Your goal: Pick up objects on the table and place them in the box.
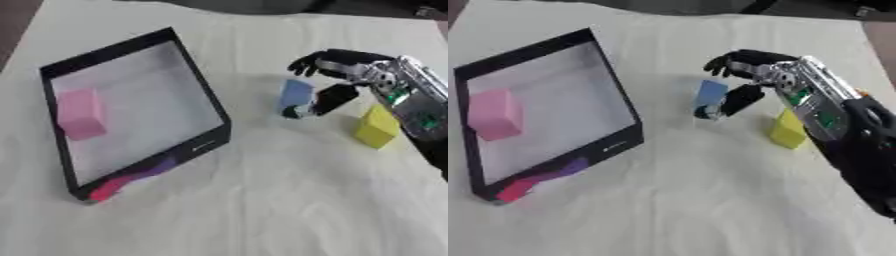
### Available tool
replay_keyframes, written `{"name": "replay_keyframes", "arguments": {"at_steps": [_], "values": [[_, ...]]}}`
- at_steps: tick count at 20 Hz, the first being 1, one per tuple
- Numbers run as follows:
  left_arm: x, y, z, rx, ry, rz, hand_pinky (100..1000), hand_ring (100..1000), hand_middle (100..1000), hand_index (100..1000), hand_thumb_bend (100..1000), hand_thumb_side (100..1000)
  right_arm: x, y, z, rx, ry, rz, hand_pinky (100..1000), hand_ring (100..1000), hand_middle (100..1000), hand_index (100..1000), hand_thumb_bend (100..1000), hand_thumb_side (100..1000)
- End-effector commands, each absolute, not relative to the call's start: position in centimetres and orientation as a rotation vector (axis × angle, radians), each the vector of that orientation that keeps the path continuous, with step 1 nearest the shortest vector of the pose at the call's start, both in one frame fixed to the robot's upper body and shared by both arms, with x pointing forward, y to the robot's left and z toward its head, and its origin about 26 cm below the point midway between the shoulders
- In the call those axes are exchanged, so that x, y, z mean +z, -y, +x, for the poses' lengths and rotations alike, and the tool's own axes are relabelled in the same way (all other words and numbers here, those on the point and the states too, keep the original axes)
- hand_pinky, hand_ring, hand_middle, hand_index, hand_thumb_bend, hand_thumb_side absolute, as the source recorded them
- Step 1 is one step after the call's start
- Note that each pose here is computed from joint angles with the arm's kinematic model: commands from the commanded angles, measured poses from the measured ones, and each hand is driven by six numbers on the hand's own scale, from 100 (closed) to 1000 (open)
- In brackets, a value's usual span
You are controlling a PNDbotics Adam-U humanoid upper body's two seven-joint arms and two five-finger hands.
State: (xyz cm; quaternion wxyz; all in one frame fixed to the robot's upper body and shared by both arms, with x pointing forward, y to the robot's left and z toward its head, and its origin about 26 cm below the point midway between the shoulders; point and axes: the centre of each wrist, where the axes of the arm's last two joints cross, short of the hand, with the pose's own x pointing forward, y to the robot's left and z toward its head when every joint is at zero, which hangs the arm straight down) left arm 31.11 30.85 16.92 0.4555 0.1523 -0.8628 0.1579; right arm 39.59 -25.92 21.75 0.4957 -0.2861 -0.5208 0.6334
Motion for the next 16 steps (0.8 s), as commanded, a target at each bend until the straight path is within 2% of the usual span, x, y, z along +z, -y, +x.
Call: {"name": "replay_keyframes", "arguments": {"at_steps": [1,6,14,16], "values": [[17.8,-30.84,30.97,0.386,2.158,0.378,684,660,752,804,321,551,22.7,26.57,39.96,1.52,1.269,-0.729,899,863,844,938,533,553],[17.78,-30.83,30.97,0.389,2.158,0.377,684,660,753,804,320,553,22.37,26.66,40.22,1.518,1.264,-0.721,893,854,831,926,511,512],[17.75,-30.81,30.95,0.388,2.157,0.374,686,659,753,802,315,555,21.78,26.84,40.11,1.494,1.255,-0.731,869,822,779,860,459,351],[17.71,-30.82,30.95,0.387,2.155,0.375,686,659,752,802,314,556,21.89,26.81,39.97,1.479,1.268,-0.726,859,800,747,832,418,306]]}}
